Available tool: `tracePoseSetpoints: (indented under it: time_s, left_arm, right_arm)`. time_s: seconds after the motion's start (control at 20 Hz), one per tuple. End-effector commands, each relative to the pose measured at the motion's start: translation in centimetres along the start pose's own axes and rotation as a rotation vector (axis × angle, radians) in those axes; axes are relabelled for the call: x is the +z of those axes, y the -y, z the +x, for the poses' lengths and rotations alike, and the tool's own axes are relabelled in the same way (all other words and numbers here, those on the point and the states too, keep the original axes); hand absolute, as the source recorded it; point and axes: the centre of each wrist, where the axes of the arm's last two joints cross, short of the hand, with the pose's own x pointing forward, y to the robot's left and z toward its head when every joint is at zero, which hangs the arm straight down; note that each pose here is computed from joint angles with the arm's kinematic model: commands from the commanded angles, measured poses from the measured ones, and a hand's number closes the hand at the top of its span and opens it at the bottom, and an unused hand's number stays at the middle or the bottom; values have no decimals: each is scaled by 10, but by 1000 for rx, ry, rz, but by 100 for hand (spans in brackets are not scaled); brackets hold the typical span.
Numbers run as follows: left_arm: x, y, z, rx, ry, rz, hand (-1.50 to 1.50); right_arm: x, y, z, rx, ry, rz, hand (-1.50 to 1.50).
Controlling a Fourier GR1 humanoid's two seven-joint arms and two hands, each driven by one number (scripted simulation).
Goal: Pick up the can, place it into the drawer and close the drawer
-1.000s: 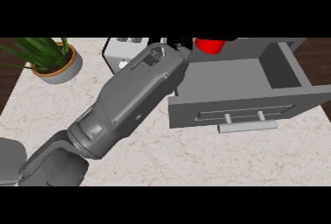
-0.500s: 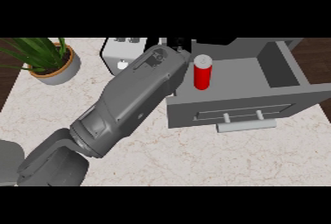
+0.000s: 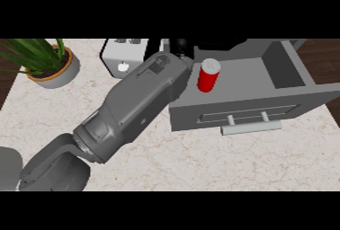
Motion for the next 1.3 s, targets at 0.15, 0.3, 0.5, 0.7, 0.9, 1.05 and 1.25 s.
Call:
tracePoseSetpoints:
  time_s: [0.15,0.3,0.5,0.7,0.9,1.05,1.25]
  left_arm:
    - [-2,0,4,42,23,15,-150]
    - [2,5,10,63,52,-30,-150]
    - [7,10,11,68,86,-21,-150]
    - [8,12,15,79,122,-27,-150]
    - [2,11,22,84,95,-30,-150]
    - [7,16,28,108,98,-19,-150]
    - [7,9,14,104,74,-17,-150]
  right_arm:
    - [-6,2,17,172,135,37,-150]
    - [-7,-16,34,338,180,75,-150]
    - [-23,-20,35,361,269,152,-150]
    - [-34,-45,36,444,297,151,-150]
    - [-47,-53,27,557,300,164,-150]
    - [-61,-68,29,624,282,196,-150]
    - [-84,-94,16,718,316,222,-150]
